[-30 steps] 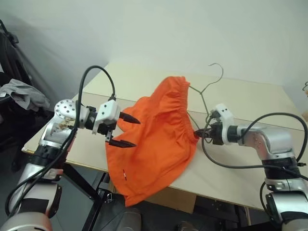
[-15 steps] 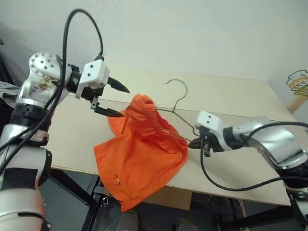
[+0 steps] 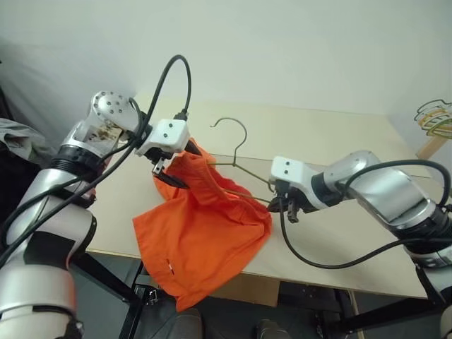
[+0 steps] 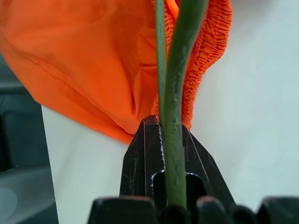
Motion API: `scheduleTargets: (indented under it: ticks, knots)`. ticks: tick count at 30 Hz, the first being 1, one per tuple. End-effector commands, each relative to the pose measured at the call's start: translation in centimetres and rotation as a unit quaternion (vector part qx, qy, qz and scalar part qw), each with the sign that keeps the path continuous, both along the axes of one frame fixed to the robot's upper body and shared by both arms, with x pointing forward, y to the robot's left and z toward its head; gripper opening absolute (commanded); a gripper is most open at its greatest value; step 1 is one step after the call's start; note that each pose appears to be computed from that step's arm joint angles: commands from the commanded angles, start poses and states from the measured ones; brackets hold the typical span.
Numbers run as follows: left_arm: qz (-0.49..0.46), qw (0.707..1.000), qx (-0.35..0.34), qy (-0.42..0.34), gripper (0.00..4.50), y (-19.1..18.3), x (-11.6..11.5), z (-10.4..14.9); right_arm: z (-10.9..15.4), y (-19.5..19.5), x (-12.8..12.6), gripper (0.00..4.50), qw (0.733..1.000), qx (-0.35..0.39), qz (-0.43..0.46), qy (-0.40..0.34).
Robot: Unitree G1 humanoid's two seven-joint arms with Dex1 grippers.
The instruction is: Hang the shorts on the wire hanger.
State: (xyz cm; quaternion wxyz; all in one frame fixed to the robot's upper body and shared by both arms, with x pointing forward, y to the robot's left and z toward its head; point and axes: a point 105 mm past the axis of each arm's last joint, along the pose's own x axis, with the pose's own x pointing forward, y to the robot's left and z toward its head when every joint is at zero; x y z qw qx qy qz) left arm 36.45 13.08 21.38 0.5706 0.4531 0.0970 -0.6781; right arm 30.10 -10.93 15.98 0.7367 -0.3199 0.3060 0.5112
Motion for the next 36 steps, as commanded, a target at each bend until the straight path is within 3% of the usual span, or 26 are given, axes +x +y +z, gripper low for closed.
scheduleTargets:
  ticks: [1,10,11,15,25,33,36]
  knots:
    - [-0.005,0.999,0.025,-0.023,4.46,0.2,0.3,0.7,1.3,0.1,0.3,0.00,1.000,-0.005,0.005,-0.025]
    - [0.006,0.997,0.081,-0.019,4.46,1.6,0.6,-1.2,1.9,-0.1,0.7,0.00,1.000,-0.003,-0.007,-0.030]
    - [0.007,0.997,0.080,-0.019,4.28,1.5,0.7,-1.3,2.0,-0.1,0.7,0.00,1.000,-0.003,-0.007,-0.030]
    - [0.008,0.998,0.056,-0.015,3.29,0.6,0.9,-1.1,2.2,-0.2,0.7,0.00,0.999,0.000,-0.011,-0.030]
    - [0.006,0.999,0.051,-0.011,0.01,0.4,0.9,-1.4,2.5,-0.3,1.0,0.00,0.999,0.012,-0.033,-0.021]
    - [0.030,1.000,0.001,0.010,0.01,-0.4,1.2,-0.9,3.1,-0.7,1.6,0.00,0.994,0.021,-0.007,-0.104]
    - [0.046,0.998,-0.012,0.028,0.00,-0.4,1.3,-0.9,2.7,-1.6,1.4,0.78,0.994,0.013,-0.009,-0.107]
